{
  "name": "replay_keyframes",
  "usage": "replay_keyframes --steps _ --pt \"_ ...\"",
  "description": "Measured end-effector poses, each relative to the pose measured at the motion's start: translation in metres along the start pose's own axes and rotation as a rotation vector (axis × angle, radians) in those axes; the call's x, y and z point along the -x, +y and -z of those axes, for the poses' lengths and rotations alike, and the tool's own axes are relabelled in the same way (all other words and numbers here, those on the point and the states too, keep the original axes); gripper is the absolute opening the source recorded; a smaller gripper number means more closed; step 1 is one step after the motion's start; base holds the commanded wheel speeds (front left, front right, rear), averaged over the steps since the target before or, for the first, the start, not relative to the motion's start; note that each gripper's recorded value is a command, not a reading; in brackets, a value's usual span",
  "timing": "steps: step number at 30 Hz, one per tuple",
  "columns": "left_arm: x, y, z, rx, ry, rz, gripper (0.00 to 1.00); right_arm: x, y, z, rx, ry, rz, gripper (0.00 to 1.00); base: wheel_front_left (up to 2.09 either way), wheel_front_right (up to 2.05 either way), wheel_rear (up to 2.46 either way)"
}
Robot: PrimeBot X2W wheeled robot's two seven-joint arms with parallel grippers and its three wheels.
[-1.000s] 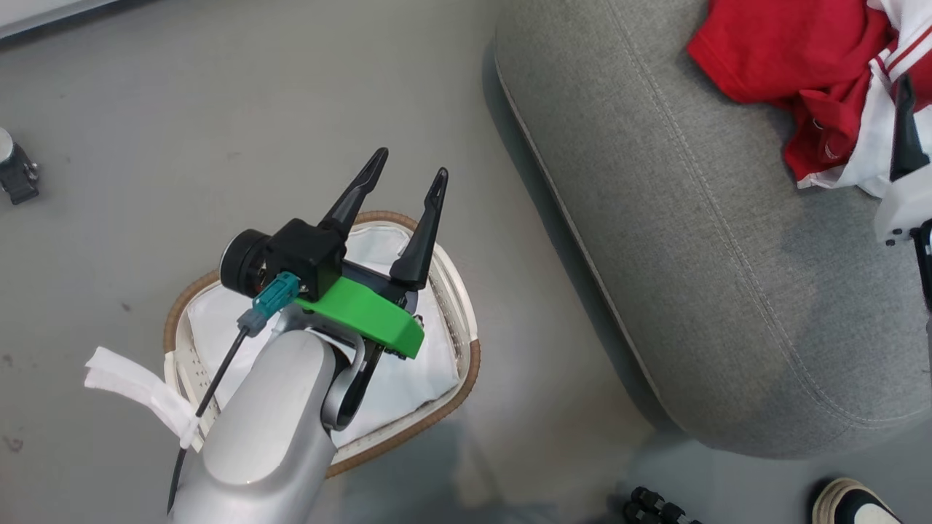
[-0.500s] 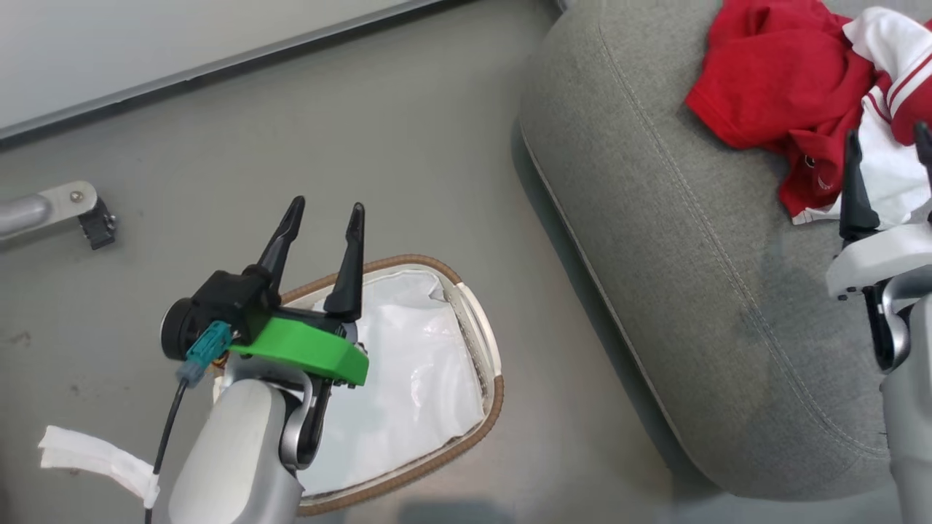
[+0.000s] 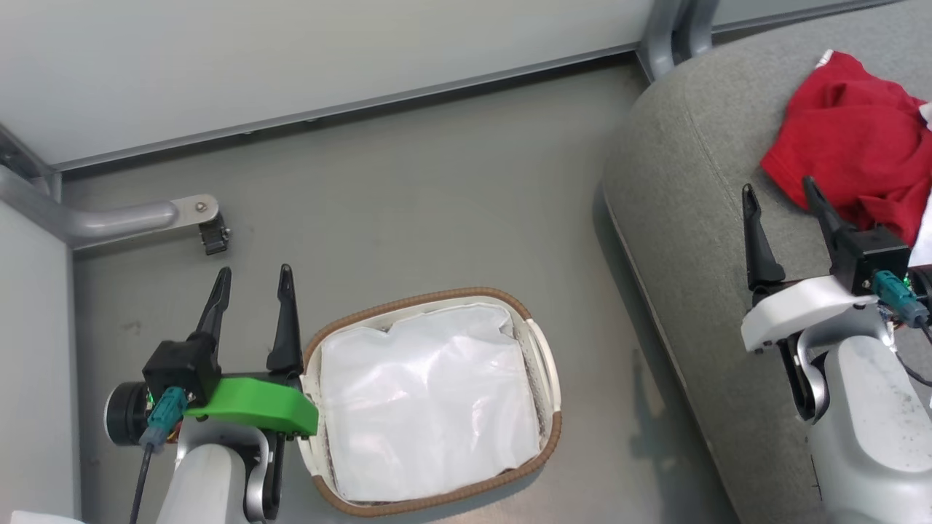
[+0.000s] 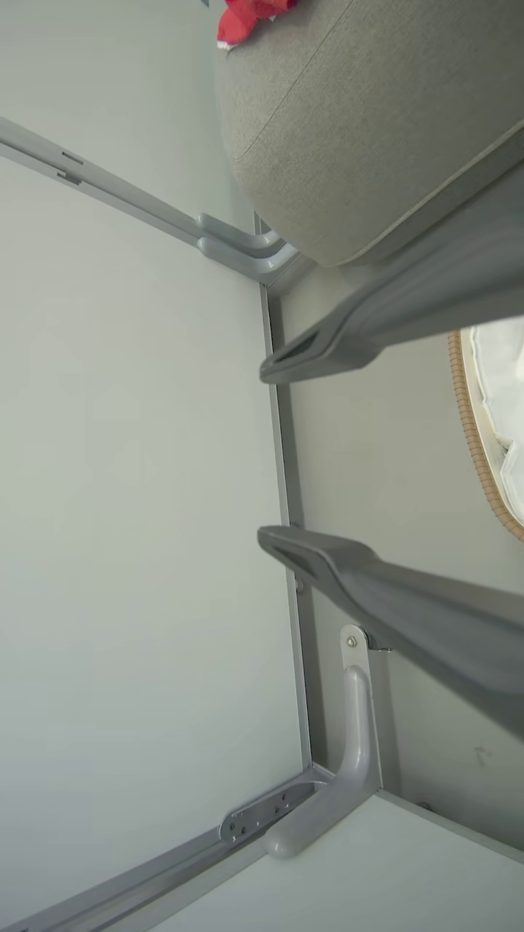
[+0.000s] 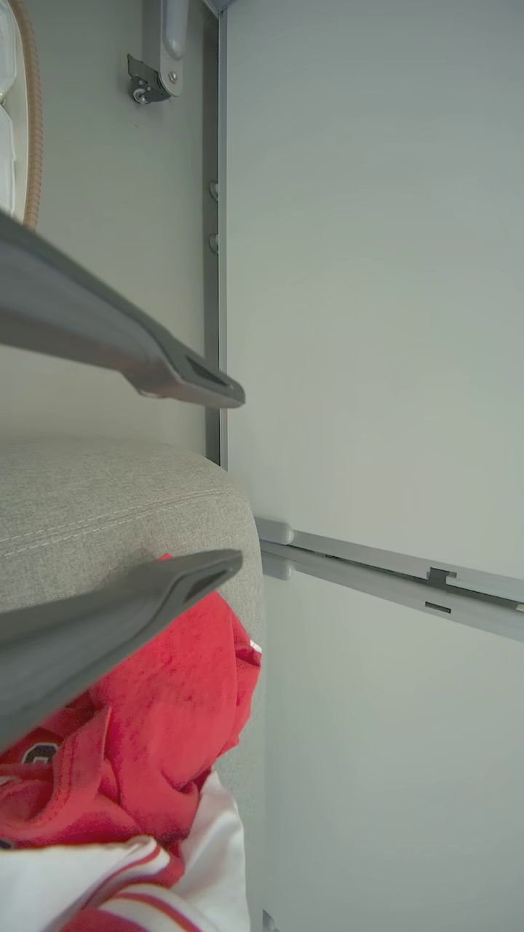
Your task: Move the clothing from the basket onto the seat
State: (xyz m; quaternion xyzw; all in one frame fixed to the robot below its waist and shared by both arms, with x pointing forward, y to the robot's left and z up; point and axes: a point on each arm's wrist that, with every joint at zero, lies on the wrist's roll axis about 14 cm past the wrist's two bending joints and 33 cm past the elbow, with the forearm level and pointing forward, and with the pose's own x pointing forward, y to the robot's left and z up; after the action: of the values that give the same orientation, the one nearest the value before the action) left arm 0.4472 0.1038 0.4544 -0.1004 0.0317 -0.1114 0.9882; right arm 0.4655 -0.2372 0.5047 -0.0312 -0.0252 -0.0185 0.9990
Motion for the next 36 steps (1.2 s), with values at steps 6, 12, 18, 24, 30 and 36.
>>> replay_keyframes --steps 6,12,18,24,30,36 --pt "0.031 0.035 -0.005 -0.019 -0.001 -0.133 1.00 0.008 0.036 0.004 -0.053 0.011 -0.072 1.00 0.00 0.00 0.00" --pt "0.058 0.054 -0.006 -0.025 0.004 -0.211 1.00 0.020 0.059 0.009 -0.088 0.029 -0.120 1.00 0.00 0.00 0.00" --pt "0.083 0.065 -0.005 -0.020 0.008 -0.259 1.00 0.035 0.072 0.015 -0.110 0.055 -0.144 1.00 0.00 0.00 0.00" --pt "0.096 0.069 -0.002 0.014 0.012 -0.280 0.00 0.043 0.076 0.017 -0.117 0.066 -0.152 0.00 0.00 0.00 0.00" --pt "0.100 0.071 0.012 0.040 0.059 -0.296 0.00 0.056 0.078 0.041 -0.151 0.149 -0.140 0.00 0.00 0.00 0.00" --pt "0.101 0.075 0.013 0.153 0.058 -0.325 0.00 0.056 0.071 0.041 -0.266 0.164 -0.094 0.00 0.00 0.00 0.00"
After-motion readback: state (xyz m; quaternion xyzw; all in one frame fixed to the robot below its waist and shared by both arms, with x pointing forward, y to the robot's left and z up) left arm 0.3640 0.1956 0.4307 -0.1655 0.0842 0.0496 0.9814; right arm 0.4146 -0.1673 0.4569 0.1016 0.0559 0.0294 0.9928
